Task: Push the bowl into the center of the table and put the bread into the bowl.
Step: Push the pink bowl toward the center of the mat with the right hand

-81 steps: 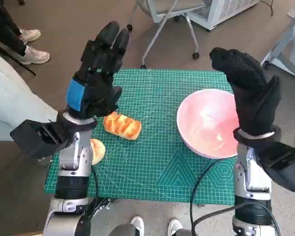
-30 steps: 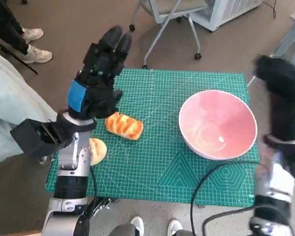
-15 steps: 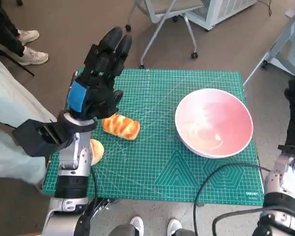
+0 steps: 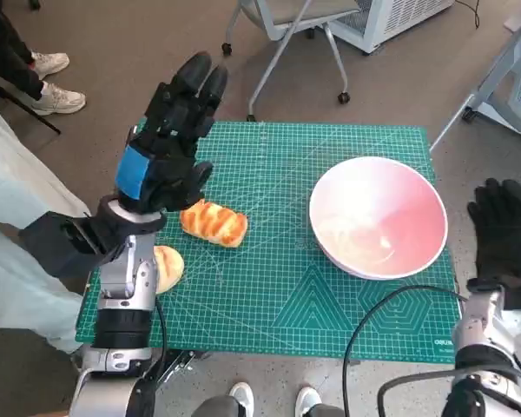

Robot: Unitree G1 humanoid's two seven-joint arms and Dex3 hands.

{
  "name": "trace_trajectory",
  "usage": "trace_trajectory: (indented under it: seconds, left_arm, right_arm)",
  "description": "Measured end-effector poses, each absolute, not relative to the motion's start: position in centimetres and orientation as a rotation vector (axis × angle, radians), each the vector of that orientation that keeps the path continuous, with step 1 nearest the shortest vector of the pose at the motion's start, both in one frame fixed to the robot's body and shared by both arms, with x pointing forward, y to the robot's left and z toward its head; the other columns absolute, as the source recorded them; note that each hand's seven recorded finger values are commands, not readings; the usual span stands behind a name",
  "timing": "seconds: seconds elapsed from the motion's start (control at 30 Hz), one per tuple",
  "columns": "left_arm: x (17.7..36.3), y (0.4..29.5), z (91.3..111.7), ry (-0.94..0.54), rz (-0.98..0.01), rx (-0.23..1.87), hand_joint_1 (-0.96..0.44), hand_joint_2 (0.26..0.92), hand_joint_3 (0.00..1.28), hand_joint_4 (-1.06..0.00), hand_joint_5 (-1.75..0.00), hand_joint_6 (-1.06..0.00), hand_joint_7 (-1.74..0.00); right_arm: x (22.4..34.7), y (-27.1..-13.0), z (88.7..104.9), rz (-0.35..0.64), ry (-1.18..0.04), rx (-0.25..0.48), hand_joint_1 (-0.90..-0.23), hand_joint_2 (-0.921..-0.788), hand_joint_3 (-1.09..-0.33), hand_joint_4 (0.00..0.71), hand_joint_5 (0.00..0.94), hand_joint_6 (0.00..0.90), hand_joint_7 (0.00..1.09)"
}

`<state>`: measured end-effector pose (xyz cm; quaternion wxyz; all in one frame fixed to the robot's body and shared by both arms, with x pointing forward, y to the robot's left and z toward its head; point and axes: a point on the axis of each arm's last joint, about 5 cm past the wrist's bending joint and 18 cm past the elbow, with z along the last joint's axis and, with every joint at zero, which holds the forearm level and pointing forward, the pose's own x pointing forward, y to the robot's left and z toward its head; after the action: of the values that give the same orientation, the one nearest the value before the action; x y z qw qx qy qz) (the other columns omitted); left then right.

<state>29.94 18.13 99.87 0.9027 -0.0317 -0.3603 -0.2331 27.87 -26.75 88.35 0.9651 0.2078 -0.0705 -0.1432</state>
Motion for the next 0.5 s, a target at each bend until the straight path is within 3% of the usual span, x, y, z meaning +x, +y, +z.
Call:
trace_trajectory:
  seconds: [0.5]
  left_arm:
    - [29.8, 18.6, 100.4, -0.749, -0.469, -0.044, -0.69, 0.921, 0.51, -0.02, 0.00, 0.00, -0.28]
  right_arm:
    - [29.8, -23.2, 88.4, -0.195, -0.080, 0.604, -0.599, -0.921, -0.835, 0.120, 0.003, 0.205, 0.19]
